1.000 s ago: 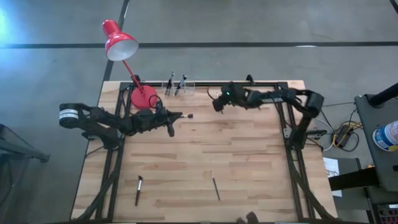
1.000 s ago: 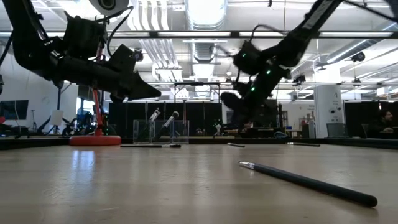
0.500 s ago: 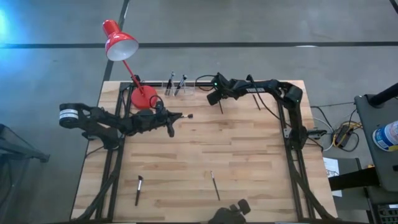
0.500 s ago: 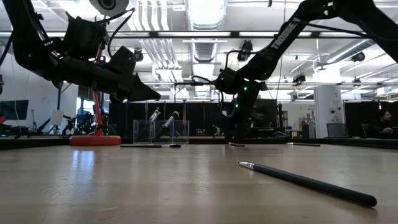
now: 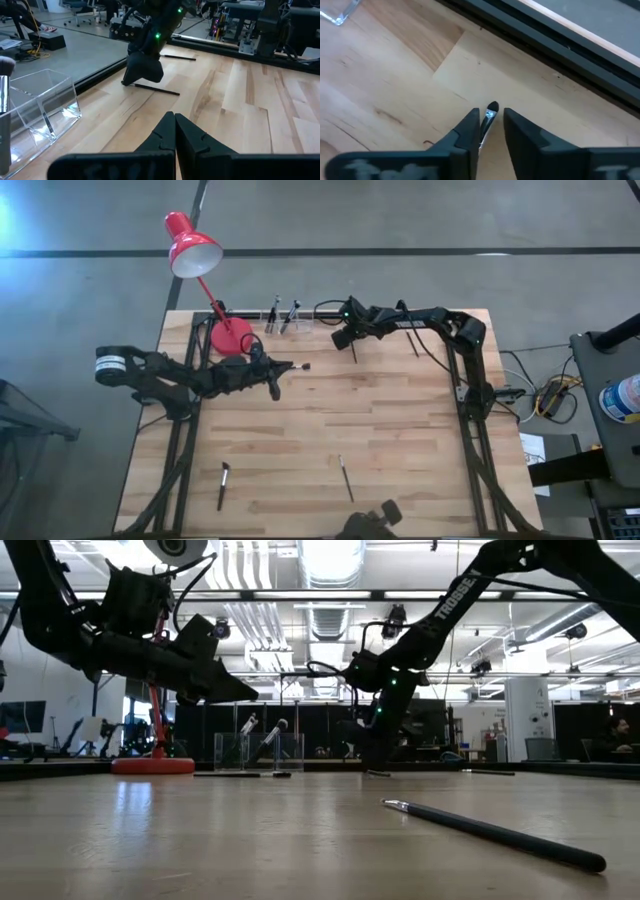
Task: Pick & Place Makeup Supplies
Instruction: Put the makeup brush into the transparent organizer
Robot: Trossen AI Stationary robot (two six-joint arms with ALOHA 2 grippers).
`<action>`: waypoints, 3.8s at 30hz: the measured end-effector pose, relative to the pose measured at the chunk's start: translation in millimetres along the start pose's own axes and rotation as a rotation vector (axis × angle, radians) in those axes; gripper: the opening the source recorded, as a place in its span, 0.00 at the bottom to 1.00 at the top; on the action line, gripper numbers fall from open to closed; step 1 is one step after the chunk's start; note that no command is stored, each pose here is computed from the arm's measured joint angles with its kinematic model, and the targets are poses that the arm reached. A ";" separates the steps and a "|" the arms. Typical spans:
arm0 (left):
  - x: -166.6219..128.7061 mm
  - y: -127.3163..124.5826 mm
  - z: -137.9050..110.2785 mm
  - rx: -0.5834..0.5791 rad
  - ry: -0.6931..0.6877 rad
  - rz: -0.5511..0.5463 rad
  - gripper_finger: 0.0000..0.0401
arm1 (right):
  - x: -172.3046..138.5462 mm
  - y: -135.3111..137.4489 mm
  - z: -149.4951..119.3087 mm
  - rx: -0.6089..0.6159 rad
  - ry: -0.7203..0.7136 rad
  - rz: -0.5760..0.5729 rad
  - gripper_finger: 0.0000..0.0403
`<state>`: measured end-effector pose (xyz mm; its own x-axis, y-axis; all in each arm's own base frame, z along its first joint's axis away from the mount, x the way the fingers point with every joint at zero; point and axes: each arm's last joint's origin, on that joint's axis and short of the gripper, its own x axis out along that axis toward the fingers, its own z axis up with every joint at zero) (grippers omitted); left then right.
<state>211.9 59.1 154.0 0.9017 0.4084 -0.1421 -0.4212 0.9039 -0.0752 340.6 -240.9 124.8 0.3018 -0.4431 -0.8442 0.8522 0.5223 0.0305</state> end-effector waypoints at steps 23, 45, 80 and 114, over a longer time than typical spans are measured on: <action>0.0 0.1 -0.1 -0.008 0.000 0.000 0.00 | -81.3 9.3 -26.0 -0.214 -0.018 0.058 0.02; 6.9 -58.8 39.1 -0.008 -0.145 -0.345 0.07 | -212.4 57.9 -138.6 -0.363 -0.783 0.694 0.02; 66.7 -112.5 85.6 -0.020 -0.391 -0.569 0.25 | -241.6 100.8 -159.6 -0.351 -1.100 0.988 0.02; 44.3 -94.1 112.7 0.146 -0.240 -0.187 0.03 | -239.7 90.7 -161.9 -0.389 -1.143 0.855 0.27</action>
<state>302.5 6.6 266.0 0.9667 0.2362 0.0984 -0.2432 0.9677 0.0664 276.4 30.6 243.3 0.9642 -0.1310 0.2307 0.1365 0.9906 -0.0080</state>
